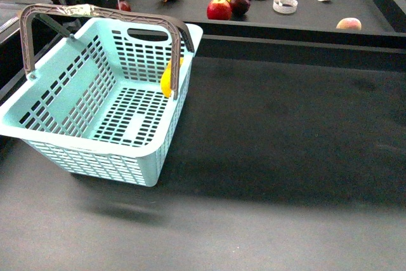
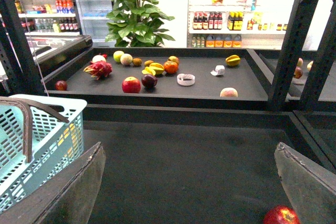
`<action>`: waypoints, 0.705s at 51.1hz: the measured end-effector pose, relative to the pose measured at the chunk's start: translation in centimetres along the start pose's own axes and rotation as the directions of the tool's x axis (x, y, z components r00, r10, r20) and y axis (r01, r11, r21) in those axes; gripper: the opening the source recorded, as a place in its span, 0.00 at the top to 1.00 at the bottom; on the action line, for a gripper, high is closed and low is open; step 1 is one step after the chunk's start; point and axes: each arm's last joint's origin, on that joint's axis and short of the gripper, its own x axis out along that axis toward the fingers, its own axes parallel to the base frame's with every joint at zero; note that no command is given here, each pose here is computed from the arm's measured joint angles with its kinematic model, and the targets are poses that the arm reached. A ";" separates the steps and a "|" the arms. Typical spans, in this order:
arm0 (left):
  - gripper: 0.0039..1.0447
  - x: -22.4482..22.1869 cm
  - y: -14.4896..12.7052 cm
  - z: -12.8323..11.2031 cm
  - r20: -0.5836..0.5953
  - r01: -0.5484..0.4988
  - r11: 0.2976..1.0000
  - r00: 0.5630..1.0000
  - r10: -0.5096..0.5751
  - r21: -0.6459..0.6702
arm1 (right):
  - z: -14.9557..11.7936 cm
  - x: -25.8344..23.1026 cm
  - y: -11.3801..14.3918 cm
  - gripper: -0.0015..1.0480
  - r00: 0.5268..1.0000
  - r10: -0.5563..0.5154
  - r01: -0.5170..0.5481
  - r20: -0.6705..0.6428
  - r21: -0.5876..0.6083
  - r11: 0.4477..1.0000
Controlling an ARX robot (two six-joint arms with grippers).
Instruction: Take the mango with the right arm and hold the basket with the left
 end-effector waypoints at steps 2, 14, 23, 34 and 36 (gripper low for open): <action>0.92 -0.5 0.0 -0.2 -0.001 0.003 1.000 1.000 -0.003 0.010 | 0.0 0.0 0.0 0.08 1.000 0.000 0.000 0.000 0.000 1.000; 0.98 -3.3 0.0 -1.1 0.000 0.002 1.000 1.000 -0.002 0.027 | 0.0 0.0 0.0 0.08 1.000 0.000 0.000 0.000 0.000 1.000; 0.98 -4.6 0.1 -2.2 -0.005 0.003 0.999 1.000 -0.003 0.032 | 0.0 0.0 0.0 0.08 1.000 0.000 0.000 0.000 0.000 1.000; 0.98 -5.8 0.1 -1.5 0.024 0.002 0.999 1.000 -0.003 0.034 | 0.0 0.0 0.0 0.08 1.000 0.000 0.000 0.000 0.000 1.000; 0.98 -5.9 0.1 -1.5 0.024 0.002 0.999 1.000 -0.003 0.034 | 0.0 0.0 0.0 0.08 1.000 0.000 0.000 0.000 0.000 1.000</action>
